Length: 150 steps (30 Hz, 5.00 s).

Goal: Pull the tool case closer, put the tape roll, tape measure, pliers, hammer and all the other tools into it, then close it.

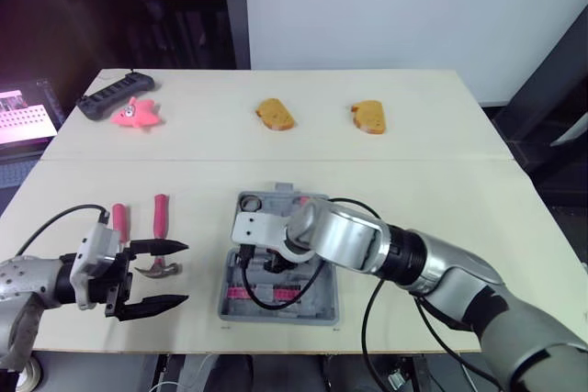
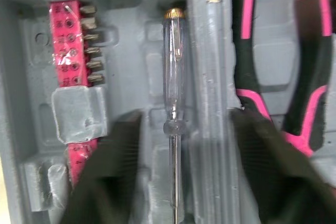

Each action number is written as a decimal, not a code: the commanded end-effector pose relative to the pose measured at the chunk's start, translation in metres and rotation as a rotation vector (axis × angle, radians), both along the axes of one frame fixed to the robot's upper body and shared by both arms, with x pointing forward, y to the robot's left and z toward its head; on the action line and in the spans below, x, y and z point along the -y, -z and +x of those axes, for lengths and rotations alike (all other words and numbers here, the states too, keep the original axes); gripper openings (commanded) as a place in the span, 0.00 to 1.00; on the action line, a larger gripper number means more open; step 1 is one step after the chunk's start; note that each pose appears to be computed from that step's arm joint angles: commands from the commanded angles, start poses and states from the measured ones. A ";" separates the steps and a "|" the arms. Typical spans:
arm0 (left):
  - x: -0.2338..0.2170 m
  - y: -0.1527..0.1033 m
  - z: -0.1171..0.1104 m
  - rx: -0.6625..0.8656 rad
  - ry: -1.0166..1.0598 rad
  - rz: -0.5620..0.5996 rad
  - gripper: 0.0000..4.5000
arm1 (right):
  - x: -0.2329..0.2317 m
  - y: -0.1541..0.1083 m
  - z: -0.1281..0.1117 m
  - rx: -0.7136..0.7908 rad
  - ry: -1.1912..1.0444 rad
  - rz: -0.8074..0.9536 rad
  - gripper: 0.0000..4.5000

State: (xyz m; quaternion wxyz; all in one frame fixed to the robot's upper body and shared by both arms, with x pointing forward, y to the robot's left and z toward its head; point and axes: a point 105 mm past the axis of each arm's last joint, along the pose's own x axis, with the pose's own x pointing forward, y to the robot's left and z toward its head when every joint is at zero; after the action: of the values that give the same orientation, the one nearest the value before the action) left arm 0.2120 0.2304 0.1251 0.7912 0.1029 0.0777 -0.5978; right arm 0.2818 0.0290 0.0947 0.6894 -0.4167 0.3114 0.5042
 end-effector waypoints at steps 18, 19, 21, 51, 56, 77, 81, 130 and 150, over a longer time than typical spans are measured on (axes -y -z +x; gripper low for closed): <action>0.002 -0.012 0.004 0.032 0.003 0.000 1.00 | 0.004 -0.018 -0.013 -0.051 -0.071 0.316 0.34; 0.003 -0.012 0.004 0.032 0.004 -0.001 1.00 | 0.003 -0.016 -0.012 -0.045 -0.071 0.324 0.24; 0.003 -0.011 0.005 0.033 0.005 -0.002 1.00 | 0.003 -0.014 -0.010 -0.033 -0.074 0.330 0.01; 0.002 -0.017 0.006 0.046 -0.036 -0.009 1.00 | 0.013 -0.042 0.008 0.019 0.018 0.512 0.01; -0.016 -0.021 0.006 0.029 -0.137 -0.025 1.00 | 0.051 -0.103 -0.017 0.078 -0.090 0.728 0.01; -0.221 0.001 -0.051 -0.003 -0.955 0.152 1.00 | 0.358 -0.007 -0.064 0.232 0.667 0.564 1.00; -0.218 0.004 -0.048 -0.013 -0.936 0.145 1.00 | 0.360 -0.005 -0.069 0.238 0.670 0.574 1.00; -0.036 0.057 0.087 -0.198 -1.271 0.090 1.00 | 0.184 -0.064 -0.036 0.129 0.250 0.783 1.00; -0.015 0.097 0.078 -0.403 -1.275 0.166 0.82 | 0.186 -0.076 -0.040 0.142 0.248 0.770 1.00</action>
State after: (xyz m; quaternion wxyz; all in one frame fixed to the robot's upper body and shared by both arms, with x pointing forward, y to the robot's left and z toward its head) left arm 0.2986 0.2552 0.0437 0.9591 -0.0061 0.2830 0.0033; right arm 0.2427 -0.1594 0.1570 0.8705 -0.1041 0.1248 0.4646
